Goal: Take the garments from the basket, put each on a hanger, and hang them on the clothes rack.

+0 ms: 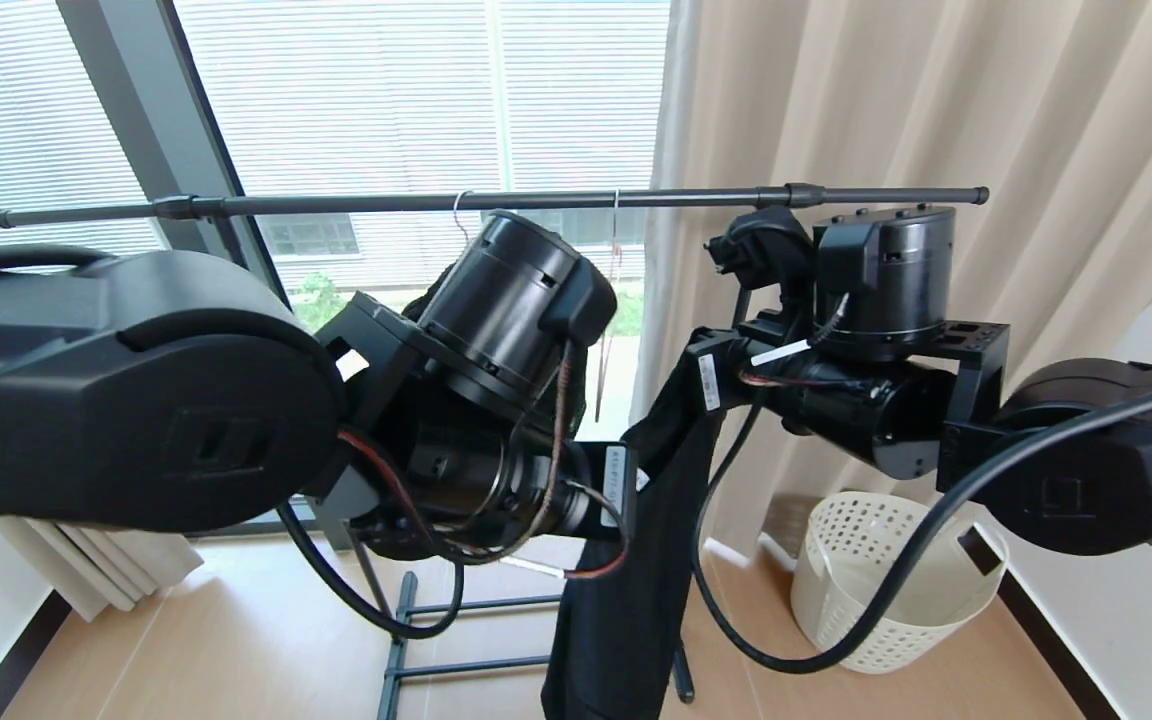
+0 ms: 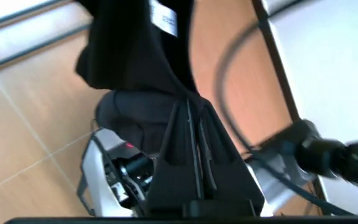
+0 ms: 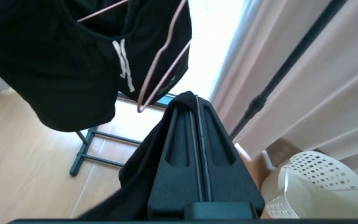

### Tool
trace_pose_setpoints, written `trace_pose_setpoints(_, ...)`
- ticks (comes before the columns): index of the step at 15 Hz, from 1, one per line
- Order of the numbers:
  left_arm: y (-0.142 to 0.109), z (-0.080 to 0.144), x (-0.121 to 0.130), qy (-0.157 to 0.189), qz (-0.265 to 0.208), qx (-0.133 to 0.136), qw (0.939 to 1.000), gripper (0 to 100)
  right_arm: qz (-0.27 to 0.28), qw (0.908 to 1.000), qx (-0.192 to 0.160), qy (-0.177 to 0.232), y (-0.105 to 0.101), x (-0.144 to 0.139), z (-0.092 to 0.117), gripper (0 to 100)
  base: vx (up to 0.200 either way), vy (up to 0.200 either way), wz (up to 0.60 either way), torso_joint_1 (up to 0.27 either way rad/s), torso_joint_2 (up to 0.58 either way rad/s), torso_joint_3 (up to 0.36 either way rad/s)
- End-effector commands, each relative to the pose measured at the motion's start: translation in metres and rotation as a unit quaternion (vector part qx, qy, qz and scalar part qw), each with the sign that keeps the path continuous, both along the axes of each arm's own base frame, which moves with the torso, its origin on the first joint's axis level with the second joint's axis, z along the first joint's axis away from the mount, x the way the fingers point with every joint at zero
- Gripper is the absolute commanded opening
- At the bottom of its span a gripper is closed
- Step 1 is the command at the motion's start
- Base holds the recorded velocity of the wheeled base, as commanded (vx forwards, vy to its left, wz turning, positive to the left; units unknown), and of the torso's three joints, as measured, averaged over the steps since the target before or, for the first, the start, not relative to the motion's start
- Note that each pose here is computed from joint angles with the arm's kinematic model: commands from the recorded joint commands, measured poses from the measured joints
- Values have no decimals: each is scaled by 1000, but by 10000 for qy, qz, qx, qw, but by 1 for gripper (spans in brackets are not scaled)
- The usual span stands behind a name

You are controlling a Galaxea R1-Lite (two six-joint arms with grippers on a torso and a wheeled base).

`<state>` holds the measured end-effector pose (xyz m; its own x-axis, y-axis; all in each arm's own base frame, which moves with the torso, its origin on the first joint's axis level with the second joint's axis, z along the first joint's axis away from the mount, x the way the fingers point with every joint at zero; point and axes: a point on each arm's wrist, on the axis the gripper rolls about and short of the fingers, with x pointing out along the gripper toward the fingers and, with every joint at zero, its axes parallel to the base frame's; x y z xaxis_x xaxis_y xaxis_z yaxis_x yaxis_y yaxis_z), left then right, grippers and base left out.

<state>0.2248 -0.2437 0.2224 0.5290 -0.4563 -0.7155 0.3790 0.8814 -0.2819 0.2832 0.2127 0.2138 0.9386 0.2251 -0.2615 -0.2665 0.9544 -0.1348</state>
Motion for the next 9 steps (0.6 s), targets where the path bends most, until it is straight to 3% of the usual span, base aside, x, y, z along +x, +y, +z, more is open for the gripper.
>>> trace_pose_setpoints(1, 21, 3, 25, -232, 450, 24, 9987, 0, 14, 9997, -210, -156, -17, -14, 11, 0, 0, 0, 0, 0, 0, 0)
trace_pose_setpoints(4, 26, 34, 54, -1010, 589, -330, 9926, 0, 172, 9959, -866, -188, -33, -34, 6, 0, 0, 0, 0, 0, 0, 0)
trace_pose_setpoints(8, 11, 57, 67, -1442, 515, -626, 9862, 0, 90, 9911, -1324, -100, -38, -38, -5, 0, 0, 0, 0, 0, 0, 0)
trace_pose_setpoints(9, 9, 57, 69, -1452, 500, -639, 9861, 0, 107, 9898, -1417, -63, -39, -40, -7, 100, 0, 0, 0, 0, 0, 0)
